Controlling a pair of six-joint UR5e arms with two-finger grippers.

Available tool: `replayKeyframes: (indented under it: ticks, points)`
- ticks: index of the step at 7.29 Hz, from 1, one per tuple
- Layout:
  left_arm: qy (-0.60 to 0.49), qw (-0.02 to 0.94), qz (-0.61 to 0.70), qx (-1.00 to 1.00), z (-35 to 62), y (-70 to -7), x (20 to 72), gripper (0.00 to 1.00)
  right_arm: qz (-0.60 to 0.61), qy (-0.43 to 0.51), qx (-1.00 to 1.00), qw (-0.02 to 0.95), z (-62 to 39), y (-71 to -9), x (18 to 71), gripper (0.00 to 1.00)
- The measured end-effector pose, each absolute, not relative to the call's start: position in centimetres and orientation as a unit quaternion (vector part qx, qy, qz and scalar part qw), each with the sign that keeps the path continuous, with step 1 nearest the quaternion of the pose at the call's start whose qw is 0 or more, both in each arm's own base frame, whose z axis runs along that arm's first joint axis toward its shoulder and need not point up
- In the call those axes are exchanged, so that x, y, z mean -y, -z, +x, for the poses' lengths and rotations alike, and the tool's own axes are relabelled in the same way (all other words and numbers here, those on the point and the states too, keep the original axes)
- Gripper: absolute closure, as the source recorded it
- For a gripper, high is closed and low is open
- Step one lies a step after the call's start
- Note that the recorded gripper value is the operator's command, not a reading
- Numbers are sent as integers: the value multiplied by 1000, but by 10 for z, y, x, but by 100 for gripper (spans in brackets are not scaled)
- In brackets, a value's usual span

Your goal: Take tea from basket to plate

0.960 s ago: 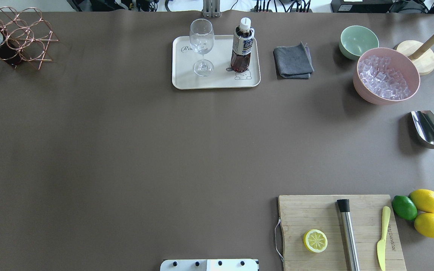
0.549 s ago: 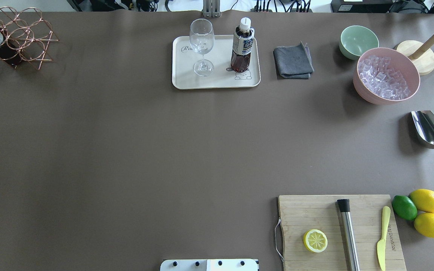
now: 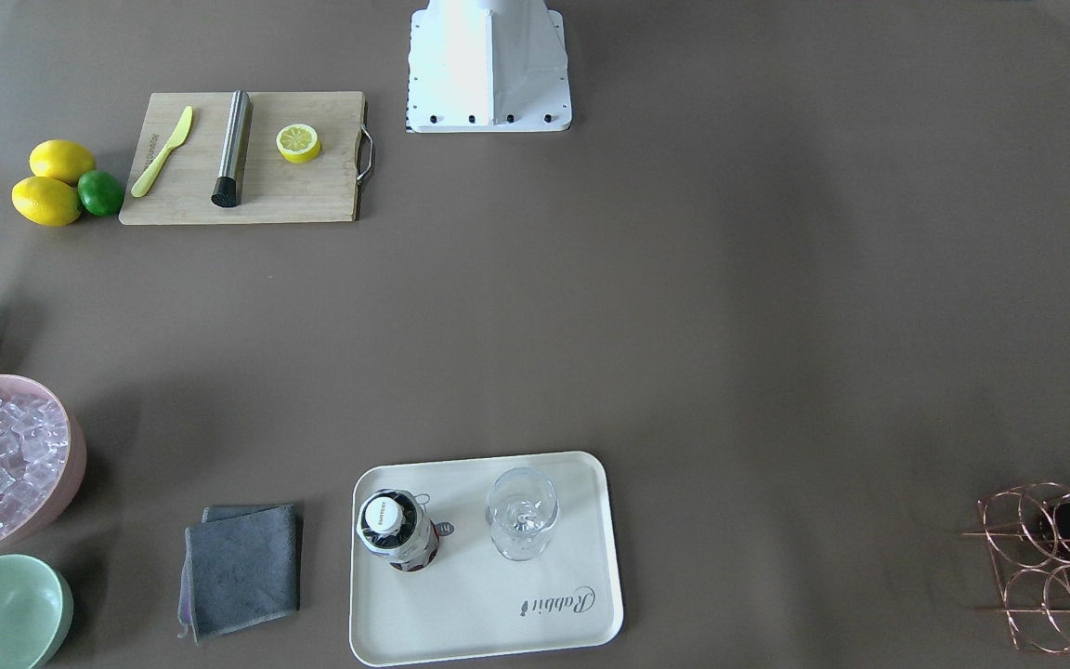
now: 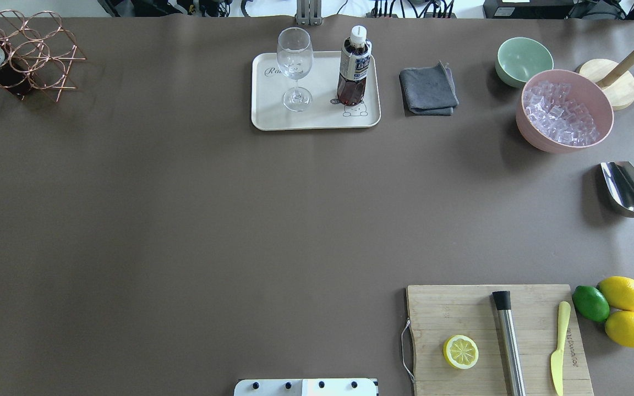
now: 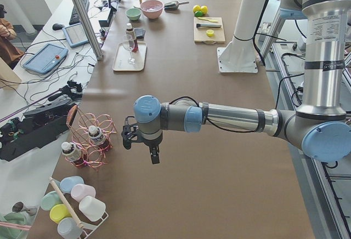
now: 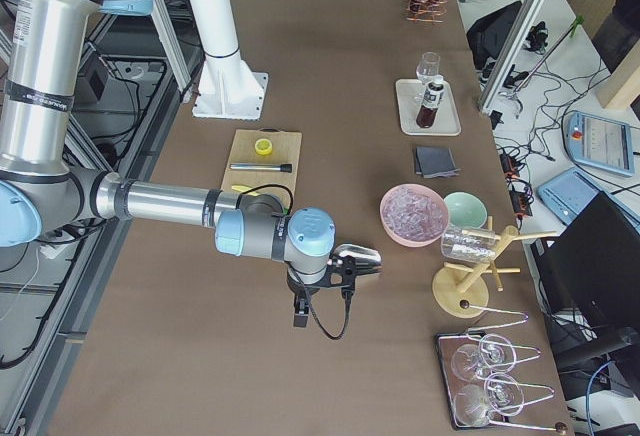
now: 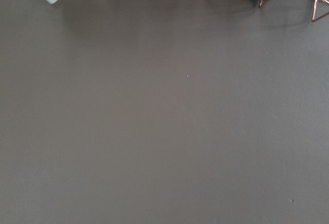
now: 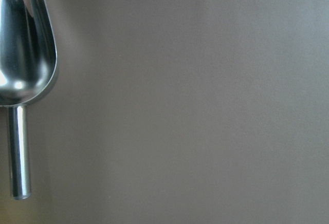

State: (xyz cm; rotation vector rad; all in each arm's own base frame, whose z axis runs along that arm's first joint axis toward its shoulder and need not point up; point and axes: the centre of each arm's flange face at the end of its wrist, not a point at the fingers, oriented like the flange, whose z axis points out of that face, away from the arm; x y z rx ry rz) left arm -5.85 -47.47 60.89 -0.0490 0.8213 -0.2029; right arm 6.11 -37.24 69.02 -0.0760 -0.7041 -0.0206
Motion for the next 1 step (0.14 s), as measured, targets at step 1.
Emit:
replayKeyframes:
  ticks: [1]
  points:
    - [111, 911, -39, -396, -64, -614, 466, 3, -37, 10, 344, 938, 61, -690, 372, 0]
